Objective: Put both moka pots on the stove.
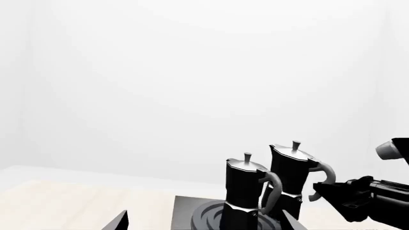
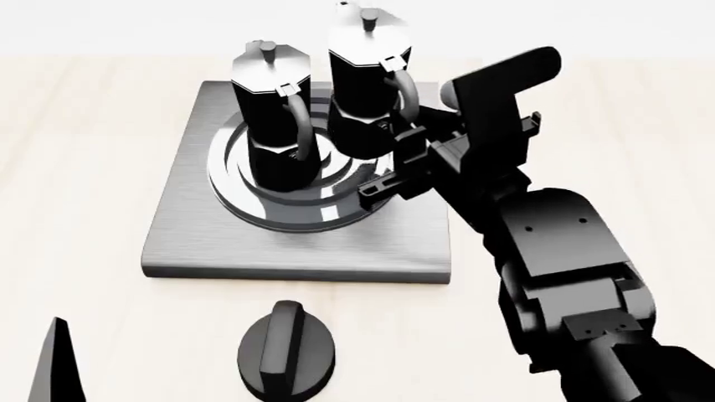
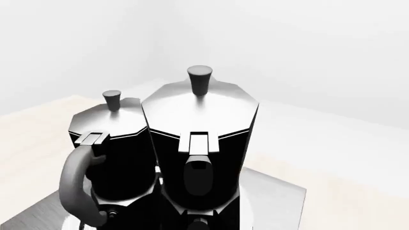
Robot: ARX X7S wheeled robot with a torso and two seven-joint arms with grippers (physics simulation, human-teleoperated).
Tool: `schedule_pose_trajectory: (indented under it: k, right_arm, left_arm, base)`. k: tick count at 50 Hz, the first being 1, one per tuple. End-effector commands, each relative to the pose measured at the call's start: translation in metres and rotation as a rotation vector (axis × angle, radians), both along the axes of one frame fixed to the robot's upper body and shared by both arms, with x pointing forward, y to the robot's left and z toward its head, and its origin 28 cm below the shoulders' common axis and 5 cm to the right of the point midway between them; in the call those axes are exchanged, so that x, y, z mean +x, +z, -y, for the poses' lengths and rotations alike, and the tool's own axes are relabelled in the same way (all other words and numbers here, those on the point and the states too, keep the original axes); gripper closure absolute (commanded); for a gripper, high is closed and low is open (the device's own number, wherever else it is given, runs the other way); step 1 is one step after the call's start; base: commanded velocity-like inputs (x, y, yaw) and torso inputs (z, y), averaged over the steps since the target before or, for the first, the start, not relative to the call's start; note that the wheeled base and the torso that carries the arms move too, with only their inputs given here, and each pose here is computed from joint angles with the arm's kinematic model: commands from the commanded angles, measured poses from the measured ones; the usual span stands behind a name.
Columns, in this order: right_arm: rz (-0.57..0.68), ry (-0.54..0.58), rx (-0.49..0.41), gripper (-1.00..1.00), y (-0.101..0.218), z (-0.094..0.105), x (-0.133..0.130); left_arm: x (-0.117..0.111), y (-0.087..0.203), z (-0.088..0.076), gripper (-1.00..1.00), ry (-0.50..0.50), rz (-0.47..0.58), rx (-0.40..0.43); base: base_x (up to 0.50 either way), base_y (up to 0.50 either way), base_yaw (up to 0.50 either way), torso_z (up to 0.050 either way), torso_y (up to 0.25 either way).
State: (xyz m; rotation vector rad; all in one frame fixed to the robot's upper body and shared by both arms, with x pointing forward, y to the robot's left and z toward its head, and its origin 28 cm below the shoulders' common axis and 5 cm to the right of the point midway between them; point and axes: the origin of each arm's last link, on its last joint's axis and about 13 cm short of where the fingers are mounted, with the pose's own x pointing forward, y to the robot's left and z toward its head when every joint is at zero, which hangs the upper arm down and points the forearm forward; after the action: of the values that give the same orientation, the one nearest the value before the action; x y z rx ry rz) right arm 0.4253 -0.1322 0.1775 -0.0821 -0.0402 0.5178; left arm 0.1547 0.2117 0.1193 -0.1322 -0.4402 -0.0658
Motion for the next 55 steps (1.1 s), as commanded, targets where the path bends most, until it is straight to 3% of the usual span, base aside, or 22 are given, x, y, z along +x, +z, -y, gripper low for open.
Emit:
schedule_pose_trajectory:
  k: [1,37,38,48,52,55]
  right_arm:
    - [0.007,0.002,0.023,1.0,-0.004,-0.005,0.003]
    - [-0.056,-0.001,-0.017,1.0,-0.021,-0.011,-0.001]
    - [-0.053,-0.008,-0.024,-1.0,-0.022,-0.011,-0.001]
    - [-0.052,-0.015,-0.021,-1.0,-0.025,-0.011,-0.002]
    - [0.006,-0.02,0.012,-1.0,-0.019,-0.011,-0.002]
    - [0.054,-0.013,0.032,-1.0,-0.009,-0.014,-0.016]
  left_arm:
    - [0.0,-0.001,0.0,-1.0,0.0,-0.001,0.002]
    - [0.0,0.0,0.0,-1.0,0.004,0.006,-0.003]
    - [0.0,0.0,0.0,-1.0,0.003,0.006,-0.004]
    - [0.0,0.0,0.0,-1.0,0.002,0.007,-0.002]
    - [0.0,0.001,0.0,-1.0,0.002,0.007,-0.002]
    - [0.0,0.0,0.001,-1.0,0.0,0.004,-0.002]
  base:
    - [0.0,0.0,0.0,0.0,0.0]
    - [0.0,0.0,0.0,0.0,0.001]
    - [0.0,0.0,0.0,0.0,0.0]
    - [0.0,0.0,0.0,0.0,0.0]
    - [0.0,0.0,0.0,0.0,0.0]
    - [0.0,0.0,0.0,0.0,0.0]
